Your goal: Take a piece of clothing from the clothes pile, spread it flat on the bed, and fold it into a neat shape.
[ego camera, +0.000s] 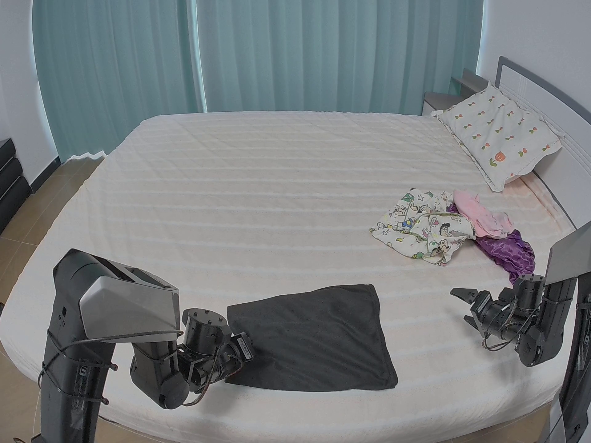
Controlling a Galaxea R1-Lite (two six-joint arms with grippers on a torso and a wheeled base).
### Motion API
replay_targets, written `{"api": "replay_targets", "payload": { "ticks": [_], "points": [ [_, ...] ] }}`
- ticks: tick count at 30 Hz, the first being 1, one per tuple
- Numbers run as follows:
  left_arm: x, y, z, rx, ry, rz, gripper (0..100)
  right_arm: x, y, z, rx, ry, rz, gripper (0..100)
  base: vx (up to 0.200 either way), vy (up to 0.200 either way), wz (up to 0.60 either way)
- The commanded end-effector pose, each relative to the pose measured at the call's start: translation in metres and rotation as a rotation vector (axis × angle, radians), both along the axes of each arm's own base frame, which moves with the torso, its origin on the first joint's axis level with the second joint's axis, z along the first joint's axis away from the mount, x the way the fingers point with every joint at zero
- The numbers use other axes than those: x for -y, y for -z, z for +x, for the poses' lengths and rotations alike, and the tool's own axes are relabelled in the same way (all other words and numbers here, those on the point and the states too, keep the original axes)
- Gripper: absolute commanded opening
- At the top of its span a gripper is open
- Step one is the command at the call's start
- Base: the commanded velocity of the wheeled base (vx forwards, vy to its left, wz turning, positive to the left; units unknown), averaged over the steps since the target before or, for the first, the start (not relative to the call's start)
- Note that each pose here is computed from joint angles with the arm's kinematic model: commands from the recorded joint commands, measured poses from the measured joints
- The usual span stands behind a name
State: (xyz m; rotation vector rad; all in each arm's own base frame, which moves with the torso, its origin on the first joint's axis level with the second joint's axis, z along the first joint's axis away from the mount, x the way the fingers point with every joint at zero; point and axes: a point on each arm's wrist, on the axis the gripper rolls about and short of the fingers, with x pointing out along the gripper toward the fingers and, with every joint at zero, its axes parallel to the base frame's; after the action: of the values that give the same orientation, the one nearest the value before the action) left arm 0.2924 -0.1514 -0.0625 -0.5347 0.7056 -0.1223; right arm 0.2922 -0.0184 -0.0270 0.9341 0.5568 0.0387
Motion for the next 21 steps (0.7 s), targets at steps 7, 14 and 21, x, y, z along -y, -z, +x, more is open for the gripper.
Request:
{"api": "replay_targets", "payload": {
  "ticks": [7, 14, 21],
  "points": [
    [-0.017, -0.010, 0.007, 0.007, -0.096, -0.048, 0, 0.007, -0.003, -0.002, 0.012, 0.025, 0.001, 100, 0.000, 0.000, 0.00],
    [-0.022, -0.018, -0.001, -0.007, -0.123, -0.070, 0, 0.007, -0.003, -0.002, 0.012, 0.023, 0.002, 100, 0.000, 0.000, 0.00],
    [-0.030, -0.019, -0.005, -0.028, -0.153, -0.082, 0, 0.007, -0.002, -0.002, 0.008, 0.023, 0.001, 100, 0.000, 0.114, 0.00]
  ]
}}
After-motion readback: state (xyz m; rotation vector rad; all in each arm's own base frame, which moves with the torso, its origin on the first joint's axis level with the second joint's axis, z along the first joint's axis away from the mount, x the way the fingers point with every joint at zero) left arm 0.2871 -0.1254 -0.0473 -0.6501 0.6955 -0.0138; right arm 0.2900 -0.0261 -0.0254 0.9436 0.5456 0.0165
